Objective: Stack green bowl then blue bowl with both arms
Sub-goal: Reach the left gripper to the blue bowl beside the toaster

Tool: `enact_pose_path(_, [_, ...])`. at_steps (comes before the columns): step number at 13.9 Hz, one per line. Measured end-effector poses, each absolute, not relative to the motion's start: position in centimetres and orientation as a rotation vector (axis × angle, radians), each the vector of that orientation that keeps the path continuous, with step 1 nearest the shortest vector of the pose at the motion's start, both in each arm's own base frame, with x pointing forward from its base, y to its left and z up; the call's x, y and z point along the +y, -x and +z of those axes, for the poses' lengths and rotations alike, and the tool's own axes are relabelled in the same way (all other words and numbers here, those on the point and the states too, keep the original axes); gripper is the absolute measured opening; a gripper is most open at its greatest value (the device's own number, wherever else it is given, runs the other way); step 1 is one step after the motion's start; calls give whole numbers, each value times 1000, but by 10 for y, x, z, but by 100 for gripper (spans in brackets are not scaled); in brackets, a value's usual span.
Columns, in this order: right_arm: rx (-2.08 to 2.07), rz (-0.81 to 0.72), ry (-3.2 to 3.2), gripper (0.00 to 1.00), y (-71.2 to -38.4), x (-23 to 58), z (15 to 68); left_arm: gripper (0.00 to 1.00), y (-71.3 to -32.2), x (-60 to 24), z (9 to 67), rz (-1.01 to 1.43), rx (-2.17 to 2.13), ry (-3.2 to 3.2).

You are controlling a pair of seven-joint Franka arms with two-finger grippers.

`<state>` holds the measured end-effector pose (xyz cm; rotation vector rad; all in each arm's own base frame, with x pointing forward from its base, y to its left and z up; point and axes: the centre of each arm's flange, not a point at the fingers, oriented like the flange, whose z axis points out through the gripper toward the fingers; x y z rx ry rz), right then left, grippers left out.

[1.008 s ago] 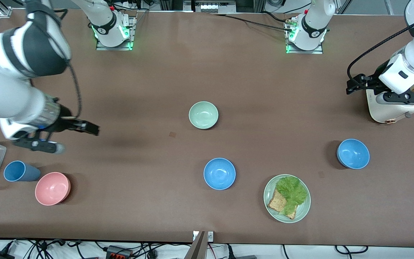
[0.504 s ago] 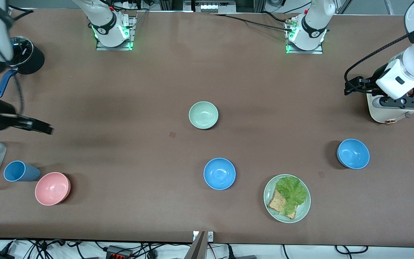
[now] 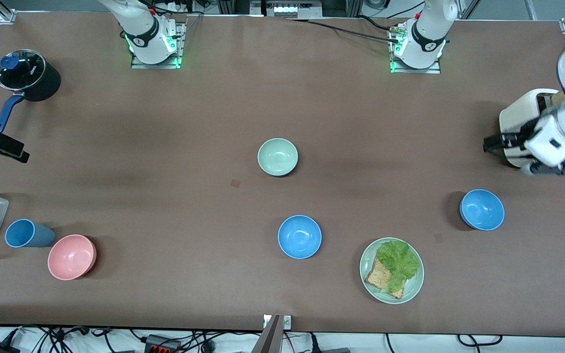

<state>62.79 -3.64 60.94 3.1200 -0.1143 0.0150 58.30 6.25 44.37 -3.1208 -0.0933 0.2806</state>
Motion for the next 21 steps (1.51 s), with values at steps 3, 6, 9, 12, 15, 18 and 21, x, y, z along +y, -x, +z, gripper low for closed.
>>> enact_pose_path(3, [-119, -60, -3119, 100, -619, -39, 606, 100, -619, 97, 385, 206, 12, 3103])
enact_pose_path(6, [-115, -24, -3122, 100, -605, -38, 598, 100, -641, 115, 329, 121, 114, 3029])
enact_pose_path(9, [-94, -4, -3125, 100, -583, -37, 586, 100, -647, 140, 288, 25, 169, 3026])
enact_pose_path(12, [-85, -6, -3126, 100, -575, -37, 585, 100, -642, 160, 252, 2, 188, 3036])
enact_pose_path(15, [-79, 5, -3126, 100, -575, -35, 586, 97, -633, 169, 228, 12, 206, 3046])
enact_pose_path(18, [-76, 7, -3126, 100, -576, -35, 586, 93, -623, 164, 212, 42, 217, 3056])
enact_pose_path(21, [-71, 7, -3126, 100, -576, -34, 586, 75, -619, 163, 208, 57, 216, 3059])
